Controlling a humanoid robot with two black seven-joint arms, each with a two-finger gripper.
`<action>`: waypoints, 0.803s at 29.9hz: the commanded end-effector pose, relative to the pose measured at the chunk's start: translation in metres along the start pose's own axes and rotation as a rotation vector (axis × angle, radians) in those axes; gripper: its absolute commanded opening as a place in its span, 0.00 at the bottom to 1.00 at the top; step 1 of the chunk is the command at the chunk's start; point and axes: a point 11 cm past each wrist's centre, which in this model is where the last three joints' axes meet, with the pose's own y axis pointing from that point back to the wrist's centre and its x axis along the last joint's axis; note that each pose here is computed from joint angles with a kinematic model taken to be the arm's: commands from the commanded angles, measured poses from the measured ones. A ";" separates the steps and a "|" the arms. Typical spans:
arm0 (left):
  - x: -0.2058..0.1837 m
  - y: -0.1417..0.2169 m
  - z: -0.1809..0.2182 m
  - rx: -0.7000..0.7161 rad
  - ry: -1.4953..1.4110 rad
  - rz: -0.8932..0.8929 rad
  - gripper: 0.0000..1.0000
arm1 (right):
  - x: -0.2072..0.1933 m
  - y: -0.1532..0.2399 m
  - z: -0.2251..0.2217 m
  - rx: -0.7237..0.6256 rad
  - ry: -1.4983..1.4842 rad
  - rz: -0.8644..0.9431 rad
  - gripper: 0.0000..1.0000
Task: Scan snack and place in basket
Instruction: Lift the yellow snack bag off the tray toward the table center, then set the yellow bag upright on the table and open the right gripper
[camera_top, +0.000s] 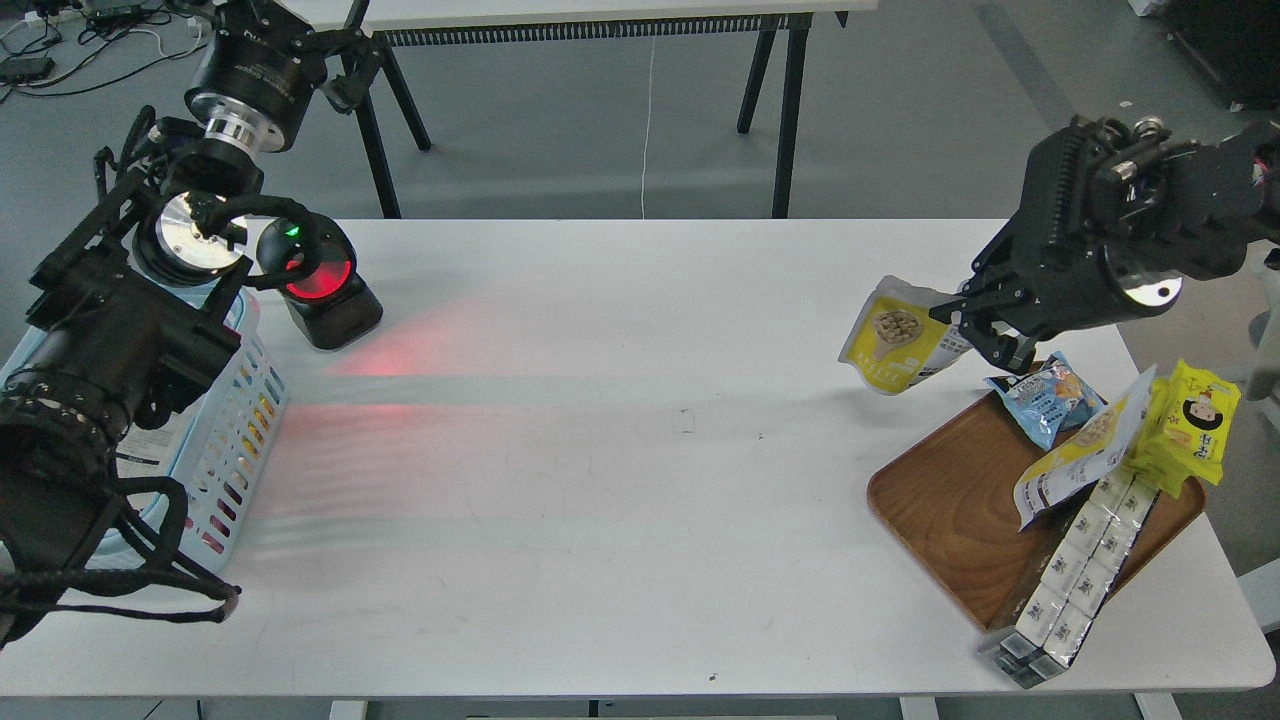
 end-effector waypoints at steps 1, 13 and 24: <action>-0.001 0.000 -0.001 -0.002 0.003 -0.001 1.00 | 0.028 -0.003 0.000 0.003 0.024 0.074 0.01; -0.001 -0.001 -0.002 0.000 0.006 -0.002 1.00 | 0.094 -0.045 -0.039 0.141 0.094 0.218 0.01; -0.001 0.000 -0.001 -0.002 0.006 -0.001 1.00 | 0.131 -0.085 -0.061 0.215 0.124 0.248 0.01</action>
